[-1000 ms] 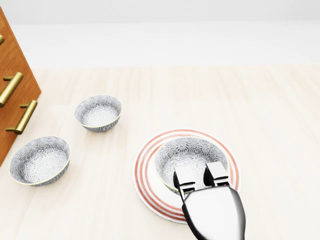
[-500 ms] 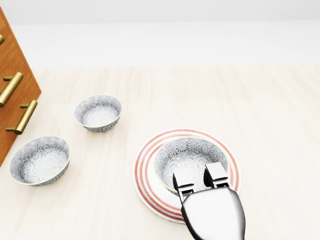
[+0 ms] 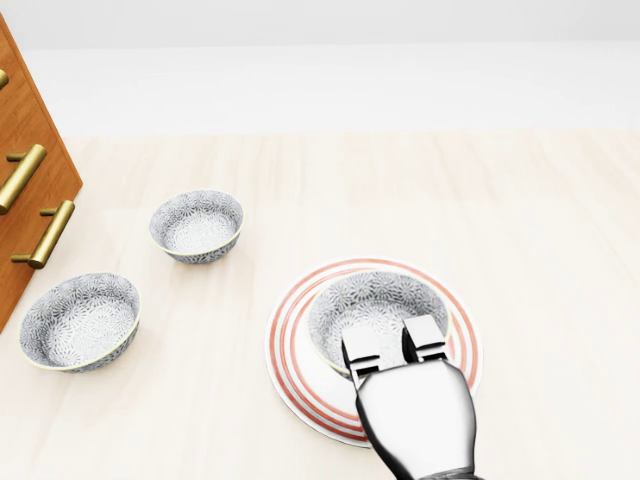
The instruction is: Put the bowl at the front on the plate.
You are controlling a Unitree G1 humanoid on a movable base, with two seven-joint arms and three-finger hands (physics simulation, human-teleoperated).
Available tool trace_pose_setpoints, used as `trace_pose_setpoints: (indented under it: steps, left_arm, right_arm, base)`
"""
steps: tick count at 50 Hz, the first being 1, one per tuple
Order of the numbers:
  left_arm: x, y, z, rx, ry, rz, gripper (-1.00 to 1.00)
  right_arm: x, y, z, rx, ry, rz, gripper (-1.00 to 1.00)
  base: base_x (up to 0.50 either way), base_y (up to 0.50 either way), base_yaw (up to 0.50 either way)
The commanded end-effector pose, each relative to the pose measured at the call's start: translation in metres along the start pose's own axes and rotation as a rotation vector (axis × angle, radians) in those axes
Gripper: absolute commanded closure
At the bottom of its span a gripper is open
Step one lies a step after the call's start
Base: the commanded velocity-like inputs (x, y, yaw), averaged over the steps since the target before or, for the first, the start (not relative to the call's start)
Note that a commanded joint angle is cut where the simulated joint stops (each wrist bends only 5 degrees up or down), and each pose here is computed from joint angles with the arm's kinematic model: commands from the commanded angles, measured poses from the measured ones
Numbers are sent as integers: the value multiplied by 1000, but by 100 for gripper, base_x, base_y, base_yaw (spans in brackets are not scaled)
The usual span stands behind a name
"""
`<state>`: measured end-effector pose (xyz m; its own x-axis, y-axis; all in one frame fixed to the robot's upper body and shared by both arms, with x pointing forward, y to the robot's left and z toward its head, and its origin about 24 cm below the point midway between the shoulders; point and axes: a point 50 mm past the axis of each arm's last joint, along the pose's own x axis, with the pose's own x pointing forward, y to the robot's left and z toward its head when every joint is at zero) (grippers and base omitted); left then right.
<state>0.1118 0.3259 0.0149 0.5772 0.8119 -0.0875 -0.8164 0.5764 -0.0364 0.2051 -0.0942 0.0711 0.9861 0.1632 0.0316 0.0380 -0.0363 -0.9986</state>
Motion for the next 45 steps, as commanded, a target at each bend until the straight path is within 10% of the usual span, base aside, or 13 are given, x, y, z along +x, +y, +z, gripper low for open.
trace_pose_setpoints:
  steps: [1,22,45]
  left_arm:
    - [0,0,-1,-2,2,0,-100]
    - [-2,1,-2,2,10,-6,-100]
    - [-1,0,-4,0,16,-6,-100]
  right_arm:
    - [9,3,1,0,-5,4,100]
    - [22,-5,-3,176,11,-187,100]
    - [23,11,1,160,1,-135,100]
  base:
    - [0,0,0]
    - [0,0,0]
    - [0,0,0]
